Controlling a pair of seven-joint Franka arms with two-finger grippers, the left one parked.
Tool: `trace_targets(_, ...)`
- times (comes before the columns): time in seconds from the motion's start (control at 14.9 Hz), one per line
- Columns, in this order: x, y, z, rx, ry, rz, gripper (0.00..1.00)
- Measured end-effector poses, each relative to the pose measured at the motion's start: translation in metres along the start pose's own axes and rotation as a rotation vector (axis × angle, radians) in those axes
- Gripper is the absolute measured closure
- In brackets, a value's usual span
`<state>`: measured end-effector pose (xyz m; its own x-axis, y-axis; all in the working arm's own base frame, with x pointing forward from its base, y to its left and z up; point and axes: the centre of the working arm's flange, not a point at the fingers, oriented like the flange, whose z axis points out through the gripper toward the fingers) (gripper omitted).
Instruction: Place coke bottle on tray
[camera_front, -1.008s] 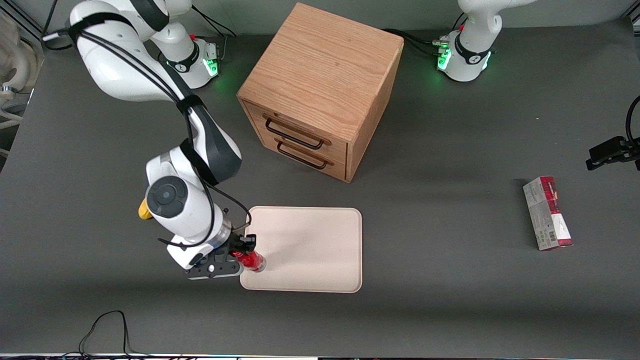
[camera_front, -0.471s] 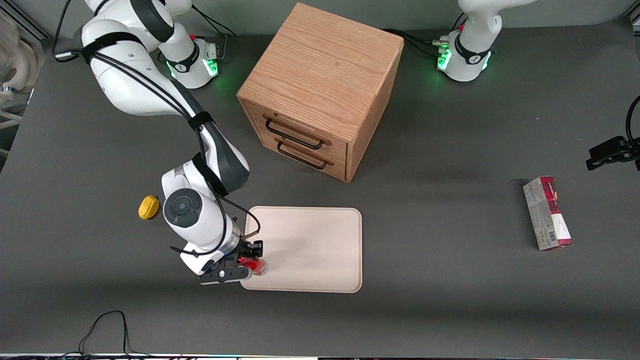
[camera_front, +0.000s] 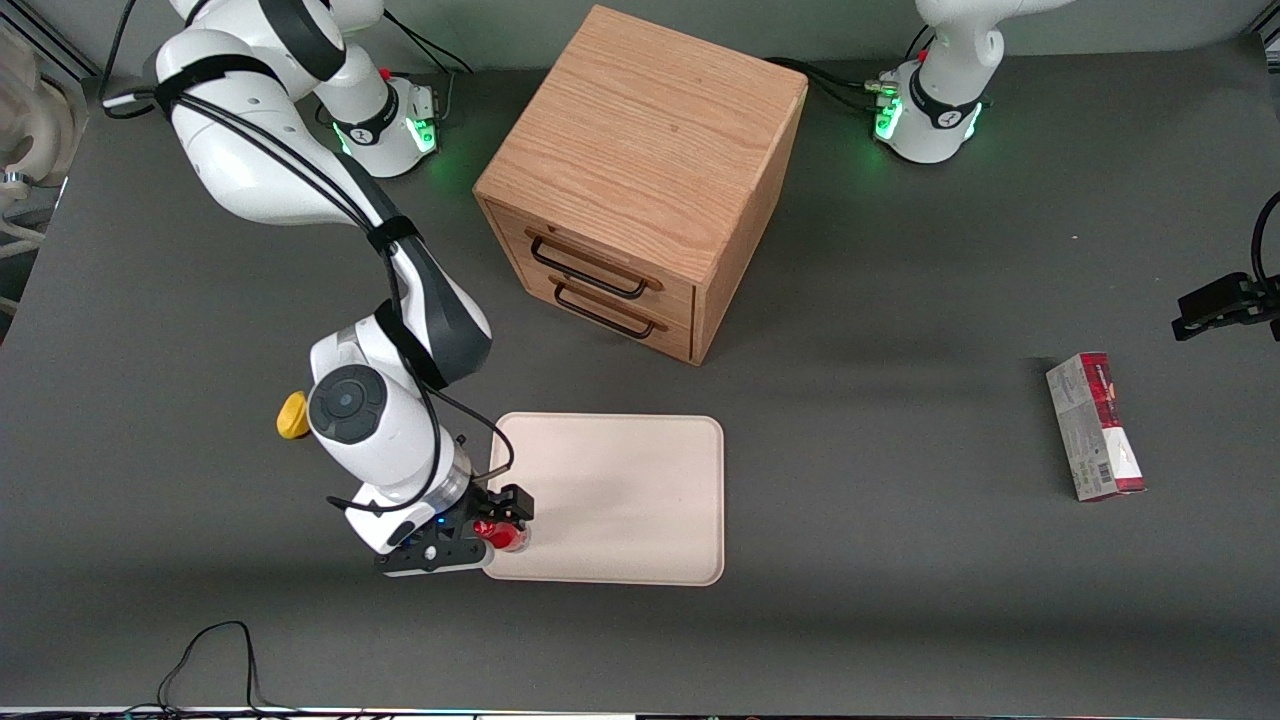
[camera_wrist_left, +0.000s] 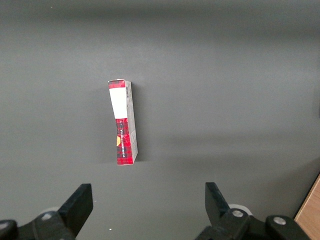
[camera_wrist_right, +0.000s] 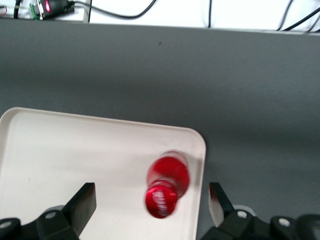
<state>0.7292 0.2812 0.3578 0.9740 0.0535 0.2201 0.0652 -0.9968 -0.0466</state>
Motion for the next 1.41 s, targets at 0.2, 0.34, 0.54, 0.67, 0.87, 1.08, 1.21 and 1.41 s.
trace_targets(0.2,0.0,0.024,-0.045,-0.059,-0.063,-0.015,0.0)
trace_targets(0.34,0.001,0.06,-0.085,-0.05,-0.099,-0.033,0.0)
trace_targets(0.54,-0.012,0.14,-0.143,-0.057,-0.138,-0.059,0.0)
trace_targets(0.67,-0.033,0.189,-0.174,-0.079,-0.162,-0.037,0.0)
trace_targets(0.87,-0.072,0.24,-0.22,-0.086,-0.157,0.032,0.0)
trace_targets(1.08,-0.111,0.268,-0.268,-0.07,-0.143,0.081,0.0)
trace_targets(1.21,-0.128,0.276,-0.288,-0.062,-0.146,0.096,0.0)
trace_targets(1.41,-0.138,0.276,-0.294,-0.057,-0.164,0.098,0.0)
